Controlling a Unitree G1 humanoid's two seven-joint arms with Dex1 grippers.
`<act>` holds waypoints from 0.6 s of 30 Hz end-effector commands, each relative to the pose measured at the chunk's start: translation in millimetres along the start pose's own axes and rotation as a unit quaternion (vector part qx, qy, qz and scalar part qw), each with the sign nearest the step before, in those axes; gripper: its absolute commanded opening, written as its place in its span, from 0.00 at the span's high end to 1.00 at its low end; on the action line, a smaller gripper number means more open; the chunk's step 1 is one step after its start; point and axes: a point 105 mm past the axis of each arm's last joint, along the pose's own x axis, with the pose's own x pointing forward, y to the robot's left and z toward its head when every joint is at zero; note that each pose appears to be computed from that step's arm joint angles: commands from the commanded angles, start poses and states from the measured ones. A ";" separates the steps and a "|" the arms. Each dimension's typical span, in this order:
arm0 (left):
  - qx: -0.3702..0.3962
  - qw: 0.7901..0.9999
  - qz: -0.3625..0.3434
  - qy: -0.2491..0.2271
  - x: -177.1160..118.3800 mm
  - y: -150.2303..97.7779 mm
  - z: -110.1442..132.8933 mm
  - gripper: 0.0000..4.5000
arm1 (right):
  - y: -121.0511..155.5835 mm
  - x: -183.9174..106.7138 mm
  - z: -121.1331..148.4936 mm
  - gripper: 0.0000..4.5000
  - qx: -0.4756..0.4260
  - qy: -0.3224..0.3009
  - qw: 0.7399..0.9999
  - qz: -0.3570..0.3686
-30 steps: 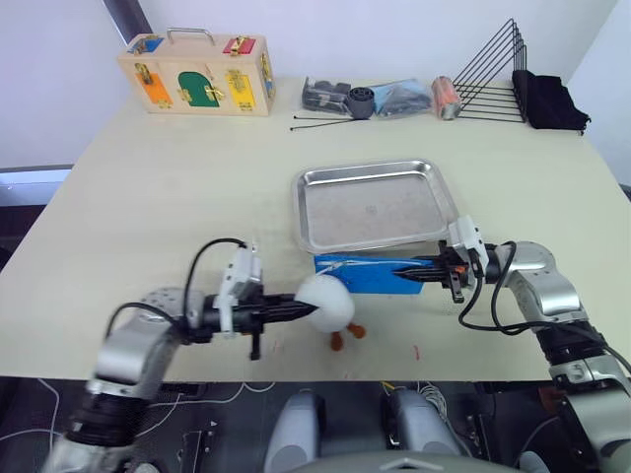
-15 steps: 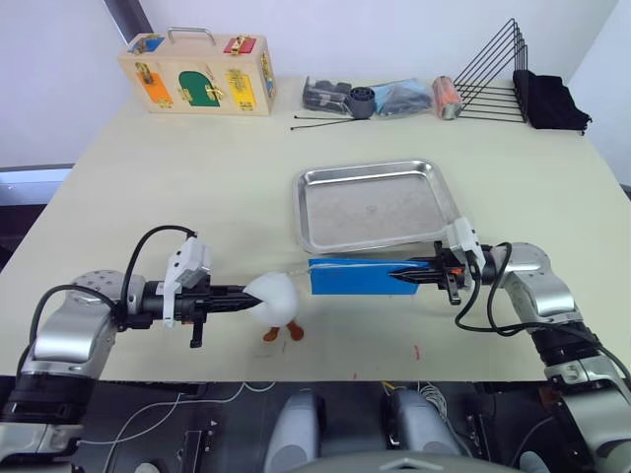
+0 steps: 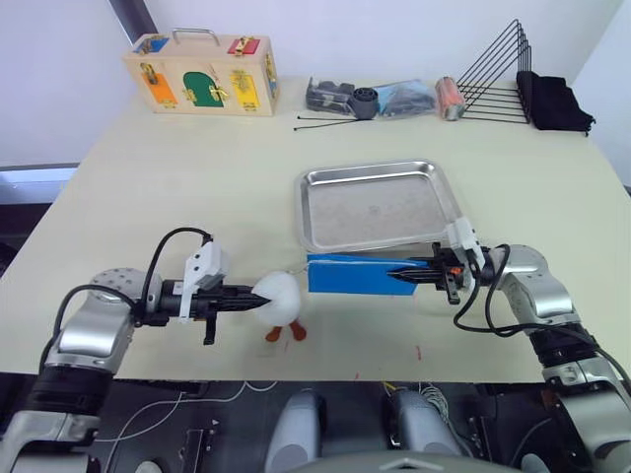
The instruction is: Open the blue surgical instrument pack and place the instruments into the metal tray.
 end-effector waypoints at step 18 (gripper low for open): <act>-0.010 0.999 -0.010 0.045 -13.7 -3.5 -17.9 0.99 | 2.1 -4.8 60.2 1.00 0.005 -0.124 0.992 -0.011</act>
